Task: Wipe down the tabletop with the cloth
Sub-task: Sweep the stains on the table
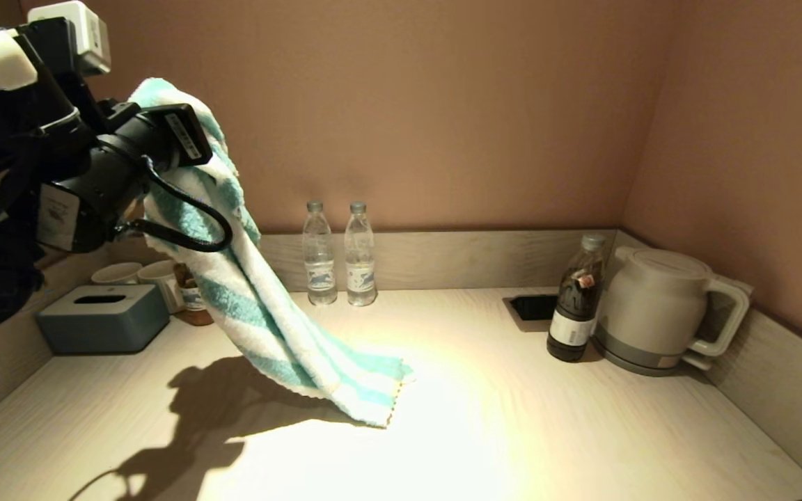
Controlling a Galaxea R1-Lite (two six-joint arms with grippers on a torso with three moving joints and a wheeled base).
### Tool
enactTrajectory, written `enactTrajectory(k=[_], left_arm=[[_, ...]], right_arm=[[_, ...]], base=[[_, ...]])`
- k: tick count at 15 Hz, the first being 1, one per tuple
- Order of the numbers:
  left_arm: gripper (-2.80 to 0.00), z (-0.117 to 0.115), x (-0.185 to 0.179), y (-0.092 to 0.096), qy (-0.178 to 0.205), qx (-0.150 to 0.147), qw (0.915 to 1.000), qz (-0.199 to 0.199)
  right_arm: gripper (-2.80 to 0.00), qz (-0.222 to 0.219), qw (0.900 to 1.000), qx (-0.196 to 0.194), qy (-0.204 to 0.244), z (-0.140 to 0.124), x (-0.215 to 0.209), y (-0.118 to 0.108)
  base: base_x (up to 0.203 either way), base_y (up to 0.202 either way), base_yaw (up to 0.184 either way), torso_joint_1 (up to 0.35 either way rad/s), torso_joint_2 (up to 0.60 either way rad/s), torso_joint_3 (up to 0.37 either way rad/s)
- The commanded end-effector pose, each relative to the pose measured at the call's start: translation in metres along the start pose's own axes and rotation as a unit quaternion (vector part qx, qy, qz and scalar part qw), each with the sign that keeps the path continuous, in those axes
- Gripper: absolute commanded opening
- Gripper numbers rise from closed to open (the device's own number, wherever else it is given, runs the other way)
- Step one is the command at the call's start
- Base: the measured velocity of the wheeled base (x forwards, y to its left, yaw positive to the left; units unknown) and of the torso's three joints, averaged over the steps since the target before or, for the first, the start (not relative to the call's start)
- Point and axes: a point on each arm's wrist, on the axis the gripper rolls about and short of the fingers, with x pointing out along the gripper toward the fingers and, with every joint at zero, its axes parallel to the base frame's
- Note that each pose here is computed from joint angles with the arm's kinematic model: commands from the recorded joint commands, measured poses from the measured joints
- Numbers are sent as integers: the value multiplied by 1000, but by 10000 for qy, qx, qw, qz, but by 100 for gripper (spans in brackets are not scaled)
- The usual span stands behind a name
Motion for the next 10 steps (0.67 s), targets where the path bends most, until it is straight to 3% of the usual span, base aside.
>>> enactTrajectory(k=[1, 6, 10], left_arm=[[-280, 12, -9, 8, -117, -37, 9999, 55], [-280, 14, -15, 18, -91, 212, 9996, 136], [-280, 26, -8, 49, -281, 567, 9959, 646]], right_arm=[[-280, 4, 10000, 0, 2, 0, 0, 0], [-280, 4, 10000, 0, 2, 0, 0, 0], [-280, 4, 10000, 0, 2, 0, 0, 0]], base=[[0, 0, 0, 0, 0, 0], [0, 0, 0, 0, 0, 0], [0, 0, 0, 0, 0, 0]])
